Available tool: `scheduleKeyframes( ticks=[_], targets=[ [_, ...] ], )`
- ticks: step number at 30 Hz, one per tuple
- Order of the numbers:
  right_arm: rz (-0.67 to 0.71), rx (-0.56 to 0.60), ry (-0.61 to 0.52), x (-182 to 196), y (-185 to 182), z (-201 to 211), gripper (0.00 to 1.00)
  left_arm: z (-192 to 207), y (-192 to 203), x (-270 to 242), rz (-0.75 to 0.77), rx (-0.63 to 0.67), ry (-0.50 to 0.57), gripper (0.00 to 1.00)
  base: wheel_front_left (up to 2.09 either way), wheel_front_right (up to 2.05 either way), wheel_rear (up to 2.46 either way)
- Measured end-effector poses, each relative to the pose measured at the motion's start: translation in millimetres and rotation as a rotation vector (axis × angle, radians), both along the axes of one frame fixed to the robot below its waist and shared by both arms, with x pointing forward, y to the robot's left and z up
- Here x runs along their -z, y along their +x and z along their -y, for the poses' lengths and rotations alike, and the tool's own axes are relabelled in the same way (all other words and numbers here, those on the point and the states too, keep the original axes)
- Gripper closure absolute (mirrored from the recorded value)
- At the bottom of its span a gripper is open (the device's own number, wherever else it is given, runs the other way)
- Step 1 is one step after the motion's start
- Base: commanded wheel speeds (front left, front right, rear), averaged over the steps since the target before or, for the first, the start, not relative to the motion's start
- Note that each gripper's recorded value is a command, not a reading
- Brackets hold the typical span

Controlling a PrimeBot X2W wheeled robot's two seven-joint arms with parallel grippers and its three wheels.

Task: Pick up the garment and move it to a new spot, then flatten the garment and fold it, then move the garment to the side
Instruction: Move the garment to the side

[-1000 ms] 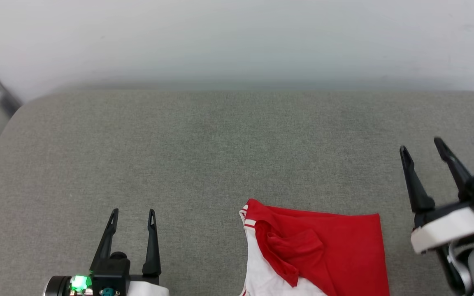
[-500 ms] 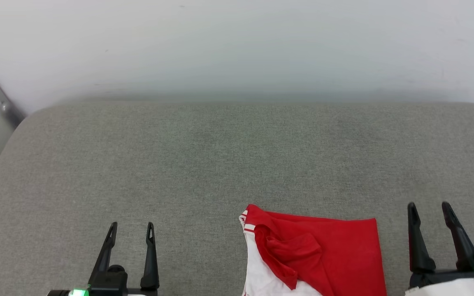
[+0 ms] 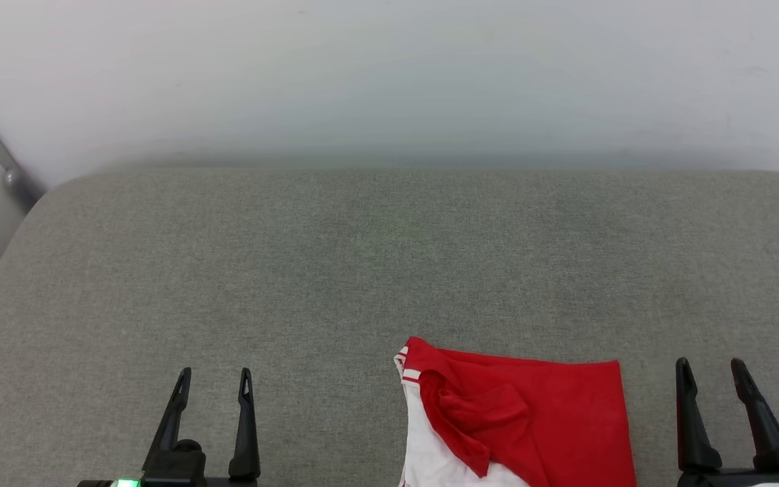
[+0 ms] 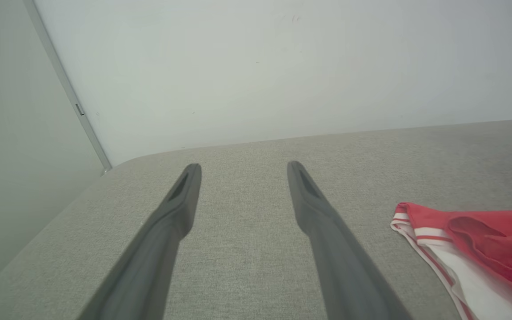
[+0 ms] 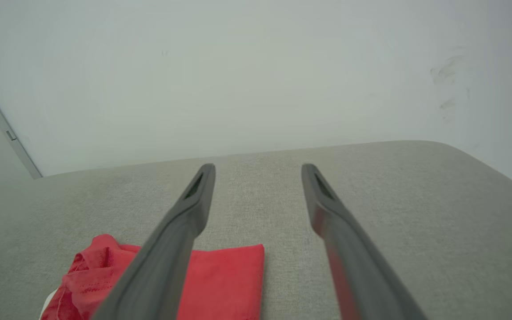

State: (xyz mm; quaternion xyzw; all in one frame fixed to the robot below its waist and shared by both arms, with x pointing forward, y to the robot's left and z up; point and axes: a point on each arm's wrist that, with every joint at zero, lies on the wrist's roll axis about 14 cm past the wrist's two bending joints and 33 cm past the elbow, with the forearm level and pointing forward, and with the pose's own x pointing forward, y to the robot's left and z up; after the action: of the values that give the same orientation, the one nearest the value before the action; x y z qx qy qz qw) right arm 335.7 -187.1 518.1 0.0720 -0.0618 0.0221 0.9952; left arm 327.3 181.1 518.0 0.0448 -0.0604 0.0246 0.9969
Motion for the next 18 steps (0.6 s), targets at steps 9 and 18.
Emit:
scheduleKeyframes(
  ticks=[9, 18],
  targets=[
    [0.232, -0.019, -0.092, -75, 34, -1, 0.00, 0, 2, 2, -0.006, -0.005, -0.009, 0.00, 0.00, 0.00, 0.00],
    [0.039, -0.156, -0.242, -98, 87, -1, 0.00, 3, 9, 7, -0.024, 0.001, -0.018, 0.00, 0.00, 0.00, 0.00]
  ],
)
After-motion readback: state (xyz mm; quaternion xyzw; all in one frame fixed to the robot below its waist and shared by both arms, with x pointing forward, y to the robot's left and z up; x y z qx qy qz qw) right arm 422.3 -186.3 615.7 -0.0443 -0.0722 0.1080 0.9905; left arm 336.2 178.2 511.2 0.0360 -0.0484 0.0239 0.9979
